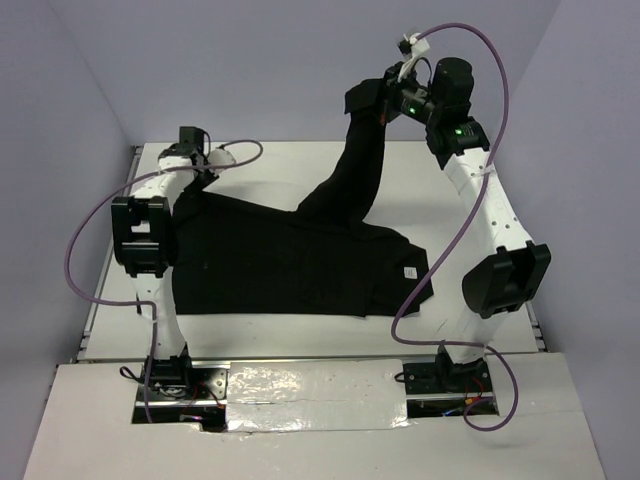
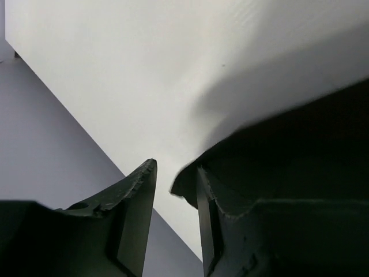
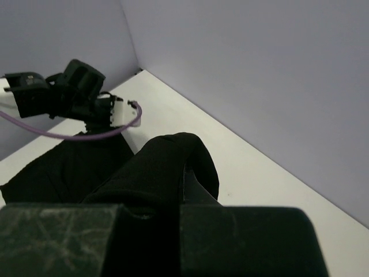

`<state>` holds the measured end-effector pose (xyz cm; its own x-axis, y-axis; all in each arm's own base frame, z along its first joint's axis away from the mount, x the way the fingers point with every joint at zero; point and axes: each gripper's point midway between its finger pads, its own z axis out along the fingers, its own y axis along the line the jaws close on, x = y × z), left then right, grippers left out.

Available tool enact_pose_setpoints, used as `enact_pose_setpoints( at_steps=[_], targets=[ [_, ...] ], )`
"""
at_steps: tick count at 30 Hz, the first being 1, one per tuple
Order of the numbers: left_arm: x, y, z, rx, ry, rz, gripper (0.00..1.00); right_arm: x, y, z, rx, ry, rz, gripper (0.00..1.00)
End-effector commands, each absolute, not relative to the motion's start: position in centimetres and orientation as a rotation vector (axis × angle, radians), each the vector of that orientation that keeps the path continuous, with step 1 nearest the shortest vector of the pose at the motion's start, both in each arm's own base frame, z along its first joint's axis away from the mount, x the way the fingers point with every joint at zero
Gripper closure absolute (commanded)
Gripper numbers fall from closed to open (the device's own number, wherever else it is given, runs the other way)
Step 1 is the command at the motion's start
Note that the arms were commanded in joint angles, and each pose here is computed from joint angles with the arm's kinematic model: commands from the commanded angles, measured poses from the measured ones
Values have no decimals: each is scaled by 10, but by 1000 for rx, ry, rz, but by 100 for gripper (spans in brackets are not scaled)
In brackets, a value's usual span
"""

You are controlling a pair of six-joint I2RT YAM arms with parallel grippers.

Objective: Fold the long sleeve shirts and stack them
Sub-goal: Fold the shirt

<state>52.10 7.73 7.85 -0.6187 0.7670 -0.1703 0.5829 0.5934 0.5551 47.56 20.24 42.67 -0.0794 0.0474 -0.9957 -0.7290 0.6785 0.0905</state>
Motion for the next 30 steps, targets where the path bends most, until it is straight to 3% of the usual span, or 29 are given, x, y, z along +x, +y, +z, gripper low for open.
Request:
enact_pose_setpoints(
  at_steps=[1,5,11,16,21,30],
  targets=[
    [520,82,93,955,2476,448,53,476,208,443,-591,1477,717,100],
    [489,77,100,934,2543,102,44,478,210,440,-590,1483,724,100],
    [513,107,94,539,2592,-64,41,479,217,432,-595,1506,734,100],
    [546,107,89,396,2508,-72,37,478,222,423,-595,1536,737,100],
    [570,97,78,297,2449,-136,24,480,222,414,-583,1579,720,100],
    [561,112,23,47,2612,7,24,473,221,419,-561,1598,678,100]
  ],
)
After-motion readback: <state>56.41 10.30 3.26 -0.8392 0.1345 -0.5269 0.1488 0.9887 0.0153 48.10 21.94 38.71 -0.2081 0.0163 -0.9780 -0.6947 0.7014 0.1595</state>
